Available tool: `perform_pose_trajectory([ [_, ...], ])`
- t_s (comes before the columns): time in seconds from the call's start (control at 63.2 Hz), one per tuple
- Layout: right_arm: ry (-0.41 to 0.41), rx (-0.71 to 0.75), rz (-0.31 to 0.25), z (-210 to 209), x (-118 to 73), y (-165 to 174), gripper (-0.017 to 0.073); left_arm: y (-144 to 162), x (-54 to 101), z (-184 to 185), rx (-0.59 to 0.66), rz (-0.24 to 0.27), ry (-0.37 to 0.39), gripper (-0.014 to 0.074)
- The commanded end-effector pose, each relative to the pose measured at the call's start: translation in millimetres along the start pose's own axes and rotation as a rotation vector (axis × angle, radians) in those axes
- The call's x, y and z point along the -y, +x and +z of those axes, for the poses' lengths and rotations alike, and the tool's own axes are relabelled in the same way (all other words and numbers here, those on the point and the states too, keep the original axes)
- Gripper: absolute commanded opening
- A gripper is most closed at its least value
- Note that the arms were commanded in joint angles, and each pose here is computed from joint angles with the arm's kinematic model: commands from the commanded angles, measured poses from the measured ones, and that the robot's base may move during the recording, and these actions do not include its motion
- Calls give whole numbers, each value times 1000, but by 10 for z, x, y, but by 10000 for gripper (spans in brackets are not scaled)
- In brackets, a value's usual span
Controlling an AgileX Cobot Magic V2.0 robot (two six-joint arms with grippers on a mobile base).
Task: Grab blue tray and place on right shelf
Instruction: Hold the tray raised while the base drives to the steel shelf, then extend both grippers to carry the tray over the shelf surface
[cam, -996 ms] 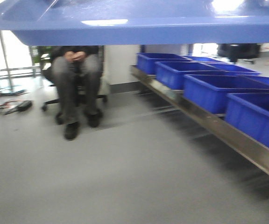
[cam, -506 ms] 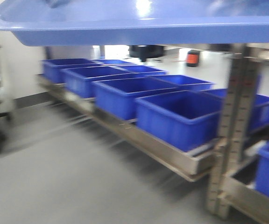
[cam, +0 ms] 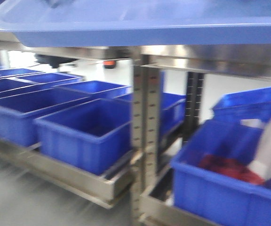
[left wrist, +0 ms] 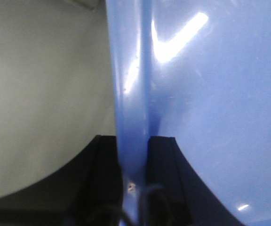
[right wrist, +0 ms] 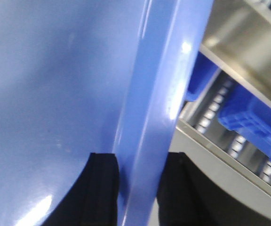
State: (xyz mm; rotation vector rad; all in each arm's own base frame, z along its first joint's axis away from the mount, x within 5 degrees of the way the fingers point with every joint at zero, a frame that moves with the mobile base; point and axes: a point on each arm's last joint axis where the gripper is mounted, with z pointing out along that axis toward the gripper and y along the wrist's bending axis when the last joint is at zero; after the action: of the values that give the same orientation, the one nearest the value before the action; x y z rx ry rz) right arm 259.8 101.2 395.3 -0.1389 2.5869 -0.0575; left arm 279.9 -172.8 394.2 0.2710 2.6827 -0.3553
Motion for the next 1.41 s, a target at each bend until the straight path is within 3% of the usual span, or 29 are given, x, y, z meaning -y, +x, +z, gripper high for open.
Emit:
perform_pose_trajectory([
  [0.0,-53,73,-16,-219,-10,-28,22,105,115,-262,-23,26,93,-48],
  [1.392,-53,73,-16,-219,-10,-28,22,105,115,-262,-23,26,93,-48],
])
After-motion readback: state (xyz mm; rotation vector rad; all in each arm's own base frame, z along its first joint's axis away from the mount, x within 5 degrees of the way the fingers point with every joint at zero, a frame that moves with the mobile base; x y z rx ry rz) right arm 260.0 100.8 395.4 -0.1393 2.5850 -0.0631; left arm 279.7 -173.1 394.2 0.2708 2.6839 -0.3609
